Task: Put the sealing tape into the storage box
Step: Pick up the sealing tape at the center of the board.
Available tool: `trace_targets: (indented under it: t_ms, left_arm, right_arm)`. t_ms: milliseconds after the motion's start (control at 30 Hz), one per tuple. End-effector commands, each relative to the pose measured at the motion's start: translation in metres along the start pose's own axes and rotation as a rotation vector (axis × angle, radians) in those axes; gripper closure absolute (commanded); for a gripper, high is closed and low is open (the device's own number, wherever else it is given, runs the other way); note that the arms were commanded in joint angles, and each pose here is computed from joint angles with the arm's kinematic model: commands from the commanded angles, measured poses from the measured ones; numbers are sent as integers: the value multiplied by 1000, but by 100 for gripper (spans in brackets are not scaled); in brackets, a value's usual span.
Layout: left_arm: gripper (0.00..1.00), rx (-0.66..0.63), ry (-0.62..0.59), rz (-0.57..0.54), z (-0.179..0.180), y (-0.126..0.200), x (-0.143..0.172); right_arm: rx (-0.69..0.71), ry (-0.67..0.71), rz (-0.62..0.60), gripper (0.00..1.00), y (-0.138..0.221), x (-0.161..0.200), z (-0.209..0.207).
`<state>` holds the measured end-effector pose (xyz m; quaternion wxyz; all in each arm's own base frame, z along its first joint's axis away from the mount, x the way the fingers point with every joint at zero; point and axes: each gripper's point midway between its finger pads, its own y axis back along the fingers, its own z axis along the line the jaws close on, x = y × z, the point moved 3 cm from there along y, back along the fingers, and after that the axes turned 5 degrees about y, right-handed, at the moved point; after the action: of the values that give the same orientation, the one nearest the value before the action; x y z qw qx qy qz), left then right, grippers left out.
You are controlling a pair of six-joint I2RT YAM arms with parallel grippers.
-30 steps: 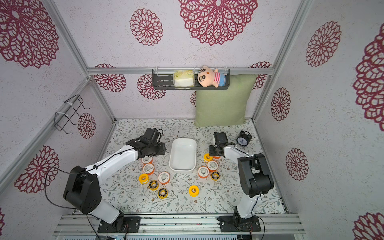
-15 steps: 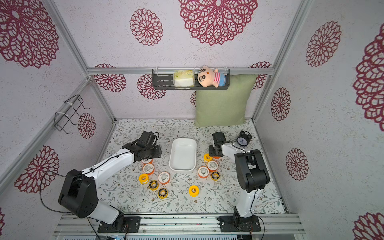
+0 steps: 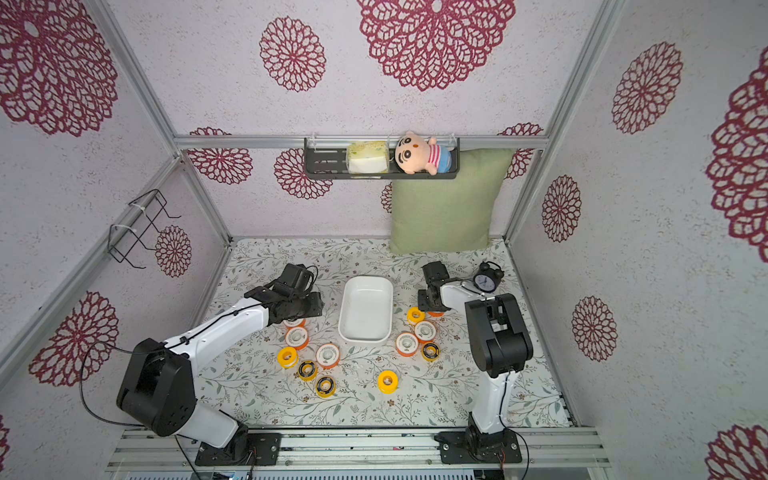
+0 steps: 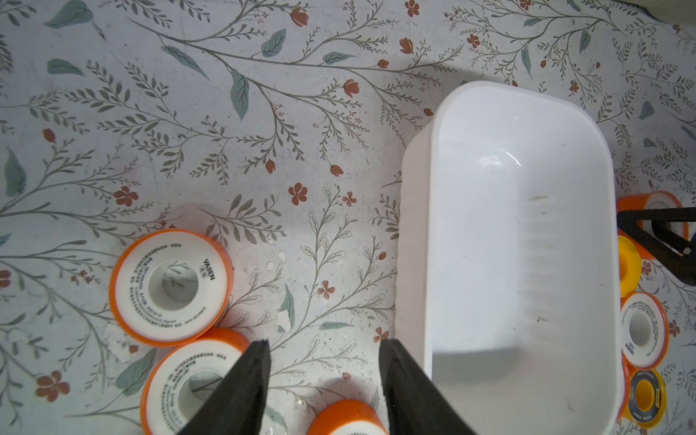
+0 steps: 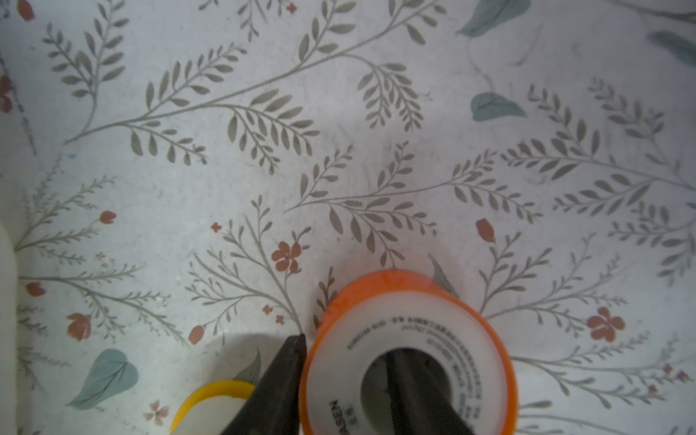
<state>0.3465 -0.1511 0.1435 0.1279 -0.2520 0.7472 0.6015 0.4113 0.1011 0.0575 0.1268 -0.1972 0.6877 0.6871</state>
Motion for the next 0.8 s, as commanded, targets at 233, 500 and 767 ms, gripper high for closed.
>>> trace_targets:
  t_ms: [233,500,767]
  left_arm:
    - [46,-12,3,-56,9,12,-7]
    - [46,-21,13,-77,14,18,-10]
    - [46,-16,18,-77,16,18,-8]
  right_arm:
    - [1,1,-40,79,18,-16,5]
    - [-215,76,-166,79,56,-48,46]
    - [-379,210,-291,79,91,-72,110]
